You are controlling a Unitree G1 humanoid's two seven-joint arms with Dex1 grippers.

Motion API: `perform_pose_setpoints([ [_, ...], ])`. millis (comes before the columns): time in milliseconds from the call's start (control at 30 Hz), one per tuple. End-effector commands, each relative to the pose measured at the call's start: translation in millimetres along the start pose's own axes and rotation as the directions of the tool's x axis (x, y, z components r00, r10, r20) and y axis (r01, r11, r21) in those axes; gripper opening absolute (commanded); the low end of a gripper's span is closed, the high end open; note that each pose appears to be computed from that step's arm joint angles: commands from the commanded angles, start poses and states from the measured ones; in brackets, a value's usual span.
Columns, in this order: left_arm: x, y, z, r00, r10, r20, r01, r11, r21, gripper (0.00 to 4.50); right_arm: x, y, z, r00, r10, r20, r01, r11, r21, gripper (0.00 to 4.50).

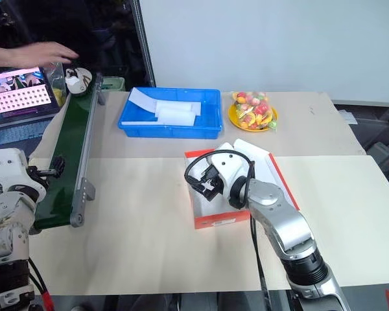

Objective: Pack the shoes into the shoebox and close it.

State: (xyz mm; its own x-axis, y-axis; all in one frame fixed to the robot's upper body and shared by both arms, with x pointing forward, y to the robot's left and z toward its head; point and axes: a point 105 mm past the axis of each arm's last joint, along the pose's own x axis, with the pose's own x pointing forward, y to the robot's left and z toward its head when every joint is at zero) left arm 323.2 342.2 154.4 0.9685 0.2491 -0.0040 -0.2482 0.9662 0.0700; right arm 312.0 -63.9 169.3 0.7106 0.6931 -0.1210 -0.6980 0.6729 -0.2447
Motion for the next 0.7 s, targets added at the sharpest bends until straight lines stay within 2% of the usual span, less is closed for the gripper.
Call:
perform_pose_setpoints([
  [33,0.2,-5.5,14.4,0.999,-0.010,0.053,0.009,1.000,0.008,4.50,-7.1,-4.6,15.2,0.998,-0.018,0.058,0.021,0.999,-0.038,4.47],
  [300,1.3,-11.3,9.7,0.999,-0.014,0.043,0.014,1.000,0.000,4.50,-11.7,-10.6,12.4,0.998,-0.043,0.045,0.045,0.999,-0.030,4.47],
  [700,-1.1,-2.6,-4.3,1.000,0.027,-0.007,-0.027,1.000,0.015,4.50,-13.7,-13.3,10.8,0.997,-0.073,0.040,0.074,0.997,-0.015,4.47],
])
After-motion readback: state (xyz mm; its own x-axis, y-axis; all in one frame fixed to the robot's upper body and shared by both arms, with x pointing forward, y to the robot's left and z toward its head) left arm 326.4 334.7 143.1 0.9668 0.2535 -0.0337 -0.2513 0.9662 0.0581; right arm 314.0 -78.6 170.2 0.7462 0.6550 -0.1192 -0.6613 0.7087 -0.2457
